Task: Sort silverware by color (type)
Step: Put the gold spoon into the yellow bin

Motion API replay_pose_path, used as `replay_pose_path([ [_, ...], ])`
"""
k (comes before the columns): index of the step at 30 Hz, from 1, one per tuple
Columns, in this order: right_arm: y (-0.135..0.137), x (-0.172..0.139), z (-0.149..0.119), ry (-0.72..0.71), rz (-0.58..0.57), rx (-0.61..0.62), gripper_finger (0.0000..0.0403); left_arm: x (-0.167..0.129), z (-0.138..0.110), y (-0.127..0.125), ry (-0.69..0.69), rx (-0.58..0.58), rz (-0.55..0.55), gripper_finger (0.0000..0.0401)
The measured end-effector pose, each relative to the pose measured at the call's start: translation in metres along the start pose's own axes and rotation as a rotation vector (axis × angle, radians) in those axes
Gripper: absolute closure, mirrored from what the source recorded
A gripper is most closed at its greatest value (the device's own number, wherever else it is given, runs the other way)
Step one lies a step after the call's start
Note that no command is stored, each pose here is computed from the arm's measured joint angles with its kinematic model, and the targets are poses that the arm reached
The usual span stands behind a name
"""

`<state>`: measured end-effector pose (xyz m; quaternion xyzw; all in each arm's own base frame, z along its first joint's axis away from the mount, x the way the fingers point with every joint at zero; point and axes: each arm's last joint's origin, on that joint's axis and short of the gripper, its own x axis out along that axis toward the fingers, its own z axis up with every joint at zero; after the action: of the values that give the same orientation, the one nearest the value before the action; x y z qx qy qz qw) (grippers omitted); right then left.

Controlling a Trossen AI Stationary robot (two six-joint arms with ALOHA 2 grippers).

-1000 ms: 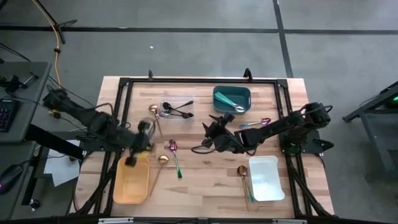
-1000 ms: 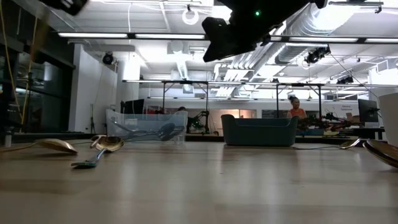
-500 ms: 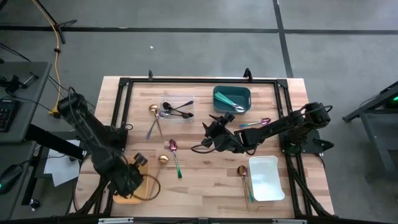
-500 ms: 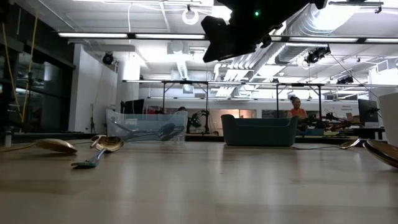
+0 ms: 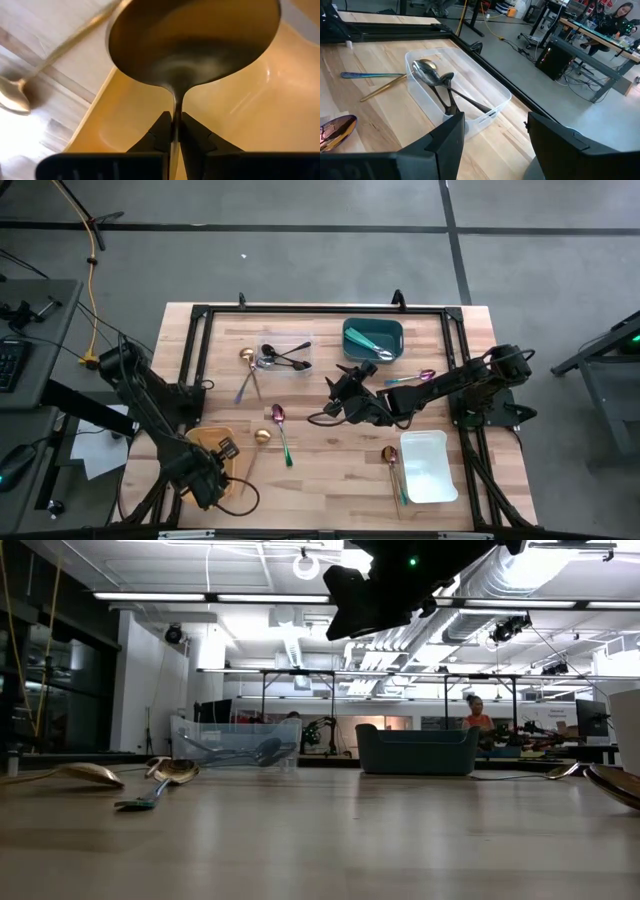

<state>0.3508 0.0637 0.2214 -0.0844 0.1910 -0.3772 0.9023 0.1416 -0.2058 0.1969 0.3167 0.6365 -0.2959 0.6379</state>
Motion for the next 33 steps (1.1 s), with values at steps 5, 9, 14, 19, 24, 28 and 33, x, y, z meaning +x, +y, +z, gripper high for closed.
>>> replay_pose_path([
  [5, 0.000, 0.000, 0.000, 0.000, 0.000, 0.000, 0.0190, 0.006, 0.003, -0.001, 0.023, 0.003, 0.001, 0.0351],
  [9, 0.000, 0.000, 0.000, 0.000, 0.000, 0.002, 0.0190, 0.006, 0.003, -0.002, 0.023, 0.002, -0.018, 0.0327],
  [14, 0.000, 0.000, 0.000, 0.000, 0.000, 0.001, 0.0190, 0.001, 0.004, -0.001, 0.022, -0.050, -0.020, 0.0302],
  [19, 0.000, 0.000, 0.000, 0.000, 0.000, 0.000, 0.0190, -0.028, 0.008, 0.010, 0.029, -0.137, 0.061, 0.0283],
  [24, 0.000, 0.000, 0.000, 0.000, 0.000, 0.005, 0.0190, -0.070, -0.007, 0.034, -0.118, -0.341, 0.258, 0.0274],
  [28, 0.000, 0.000, 0.000, 0.002, 0.007, 0.006, 0.0190, -0.090, -0.036, 0.062, -0.288, -0.602, 0.372, 0.0266],
  [33, 0.001, 0.000, 0.000, 0.005, 0.023, 0.000, 0.0190, -0.080, -0.070, 0.090, -0.378, -0.709, 0.366, 0.0252],
])
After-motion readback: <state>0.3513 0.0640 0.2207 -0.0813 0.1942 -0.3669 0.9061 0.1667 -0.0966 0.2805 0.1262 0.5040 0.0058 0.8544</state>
